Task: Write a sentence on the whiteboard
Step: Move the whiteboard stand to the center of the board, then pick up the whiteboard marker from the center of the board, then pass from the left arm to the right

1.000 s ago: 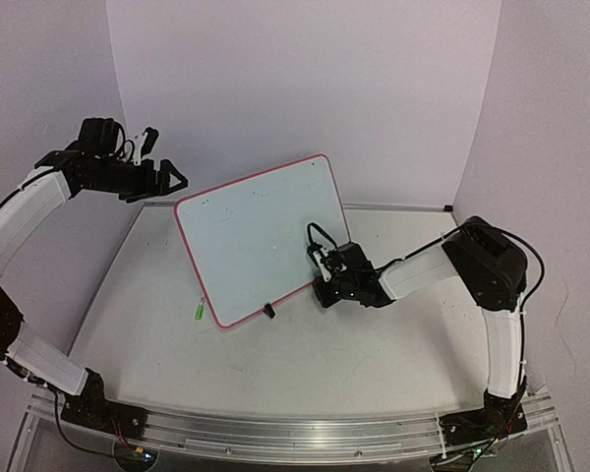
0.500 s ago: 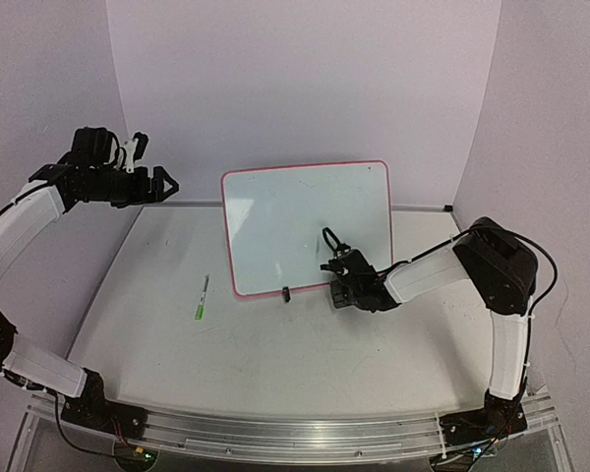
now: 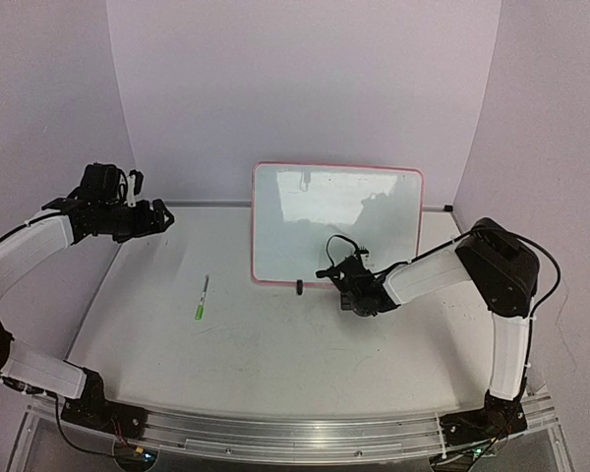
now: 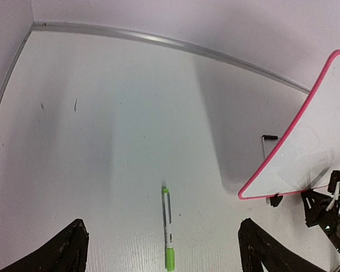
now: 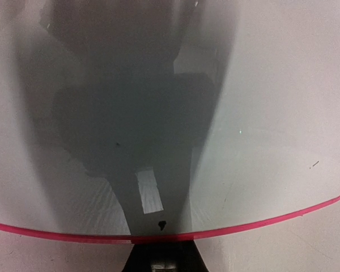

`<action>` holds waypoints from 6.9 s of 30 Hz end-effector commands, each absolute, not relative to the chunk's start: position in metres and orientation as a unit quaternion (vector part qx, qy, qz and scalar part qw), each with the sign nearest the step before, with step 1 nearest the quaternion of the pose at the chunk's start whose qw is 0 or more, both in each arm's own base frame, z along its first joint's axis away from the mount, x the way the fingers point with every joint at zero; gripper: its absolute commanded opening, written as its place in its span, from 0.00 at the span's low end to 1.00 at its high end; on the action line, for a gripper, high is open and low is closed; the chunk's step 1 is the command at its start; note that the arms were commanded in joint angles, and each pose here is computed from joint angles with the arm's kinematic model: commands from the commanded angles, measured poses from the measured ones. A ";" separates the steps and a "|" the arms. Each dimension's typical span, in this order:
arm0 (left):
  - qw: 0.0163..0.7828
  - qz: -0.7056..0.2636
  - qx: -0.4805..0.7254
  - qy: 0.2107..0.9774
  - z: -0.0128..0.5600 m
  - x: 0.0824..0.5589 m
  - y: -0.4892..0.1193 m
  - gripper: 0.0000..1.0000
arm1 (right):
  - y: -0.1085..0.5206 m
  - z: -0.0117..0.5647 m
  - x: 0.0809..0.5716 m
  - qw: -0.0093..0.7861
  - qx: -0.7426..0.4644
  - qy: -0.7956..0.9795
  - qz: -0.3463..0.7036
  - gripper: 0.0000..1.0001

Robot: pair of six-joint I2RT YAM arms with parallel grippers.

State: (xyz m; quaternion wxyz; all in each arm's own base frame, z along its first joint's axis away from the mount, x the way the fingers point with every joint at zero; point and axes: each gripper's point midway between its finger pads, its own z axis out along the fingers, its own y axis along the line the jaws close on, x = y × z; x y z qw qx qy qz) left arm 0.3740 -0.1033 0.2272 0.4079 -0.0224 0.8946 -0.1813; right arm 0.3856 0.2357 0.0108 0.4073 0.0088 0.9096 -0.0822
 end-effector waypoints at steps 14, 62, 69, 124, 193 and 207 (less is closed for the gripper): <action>0.258 -0.181 -0.065 0.947 0.087 0.310 -0.141 0.89 | 0.232 0.053 0.341 0.403 0.025 0.915 -0.021 0.78; 0.124 -0.068 0.053 0.988 0.007 0.283 -0.181 0.00 | 0.227 0.138 0.313 0.464 -0.028 0.881 0.087 0.89; 0.177 -0.060 0.082 0.979 0.052 0.302 -0.182 0.00 | 0.255 0.160 0.312 0.444 -0.112 0.880 0.128 0.92; 0.161 -0.331 0.563 0.740 0.193 0.167 -0.355 0.00 | 0.396 0.219 0.202 0.112 -0.380 0.723 0.567 0.86; 0.113 -0.336 0.577 0.736 0.188 0.163 -0.369 0.00 | 0.406 0.185 0.187 0.072 -0.393 0.734 0.549 0.27; 0.203 -0.353 0.504 0.761 0.198 0.182 -0.372 0.70 | 0.398 0.218 0.197 0.138 -0.400 0.721 0.548 0.00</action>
